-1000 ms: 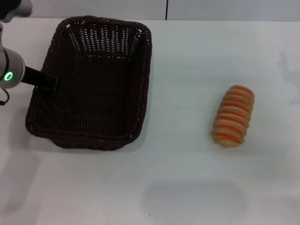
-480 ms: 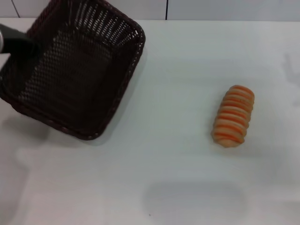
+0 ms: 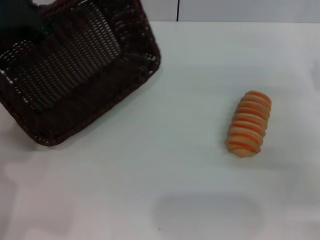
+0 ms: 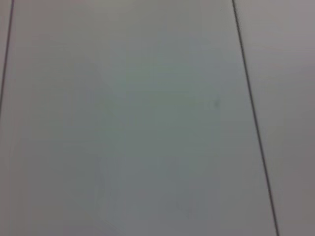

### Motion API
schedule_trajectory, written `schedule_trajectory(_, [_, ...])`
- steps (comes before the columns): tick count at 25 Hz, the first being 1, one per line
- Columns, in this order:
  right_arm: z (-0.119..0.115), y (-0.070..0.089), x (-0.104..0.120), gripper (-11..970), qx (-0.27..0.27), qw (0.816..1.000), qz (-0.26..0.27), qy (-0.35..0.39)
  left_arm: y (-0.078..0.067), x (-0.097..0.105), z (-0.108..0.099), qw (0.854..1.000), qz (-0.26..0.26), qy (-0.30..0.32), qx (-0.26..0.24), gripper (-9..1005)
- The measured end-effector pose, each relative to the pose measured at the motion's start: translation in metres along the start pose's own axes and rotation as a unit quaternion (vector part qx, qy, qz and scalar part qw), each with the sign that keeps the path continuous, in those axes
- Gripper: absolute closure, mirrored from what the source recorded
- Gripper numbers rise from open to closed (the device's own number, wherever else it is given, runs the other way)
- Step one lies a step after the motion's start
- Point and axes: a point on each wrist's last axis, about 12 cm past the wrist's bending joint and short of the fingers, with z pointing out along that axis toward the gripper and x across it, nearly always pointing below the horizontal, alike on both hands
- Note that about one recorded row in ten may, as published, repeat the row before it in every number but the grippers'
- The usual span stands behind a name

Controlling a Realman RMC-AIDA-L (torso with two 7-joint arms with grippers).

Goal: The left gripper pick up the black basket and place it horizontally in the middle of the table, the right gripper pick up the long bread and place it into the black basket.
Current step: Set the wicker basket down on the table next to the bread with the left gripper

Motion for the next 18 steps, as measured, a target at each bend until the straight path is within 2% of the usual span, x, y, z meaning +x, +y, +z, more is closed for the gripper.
schedule_trajectory(4, [-0.005, -0.003, 0.001, 288, 0.008, 1.0, 0.0, 0.004, 0.003, 0.0, -0.002, 1.0, 0.008, -0.012, 0.006, 808])
schedule_trajectory(5, [-0.007, -0.004, 0.001, 288, 0.011, 1.0, 0.001, 0.006, 0.011, -0.001, -0.009, 0.998, 0.024, -0.052, 0.033, 808])
schedule_trajectory(7, [-0.011, -0.006, 0.001, 288, 0.016, 1.0, 0.001, 0.007, 0.022, -0.001, -0.02, 0.993, 0.032, -0.091, 0.068, 809])
schedule_trajectory(9, [-0.012, -0.007, 0.001, 288, 0.018, 1.0, 0.001, 0.008, 0.027, -0.001, -0.025, 0.99, 0.034, -0.107, 0.09, 809])
schedule_trajectory(10, [-0.014, -0.007, 0.0, 288, 0.02, 1.0, 0.002, 0.009, 0.032, 0.0, -0.03, 0.984, 0.039, -0.123, 0.122, 809])
schedule_trajectory(11, [-0.014, -0.007, 0.0, 288, 0.02, 1.0, 0.002, 0.009, 0.032, 0.0, -0.03, 0.984, 0.039, -0.123, 0.122, 809])
schedule_trajectory(12, [-0.016, -0.008, -0.001, 288, 0.022, 1.0, 0.004, 0.01, 0.034, 0.001, -0.031, 0.976, 0.049, -0.136, 0.164, 809])
schedule_trajectory(13, [-0.016, -0.008, -0.001, 288, 0.022, 1.0, 0.004, 0.01, 0.034, 0.001, -0.031, 0.976, 0.049, -0.136, 0.164, 809])
schedule_trajectory(14, [-0.017, -0.008, -0.001, 288, 0.022, 1.0, 0.004, 0.01, 0.032, 0.001, -0.031, 0.968, 0.058, -0.141, 0.2, 809])
schedule_trajectory(16, [-0.019, -0.008, -0.001, 288, 0.024, 1.0, 0.005, 0.011, 0.032, 0.001, -0.031, 0.968, 0.058, -0.141, 0.2, 809])
schedule_trajectory(17, [-0.02, -0.009, -0.001, 288, 0.025, 1.0, 0.005, 0.011, 0.029, -0.002, -0.026, 0.955, 0.077, -0.132, 0.252, 809])
schedule_trajectory(18, [-0.02, -0.009, -0.001, 288, 0.025, 1.0, 0.005, 0.011, 0.029, -0.002, -0.026, 0.955, 0.077, -0.132, 0.252, 808])
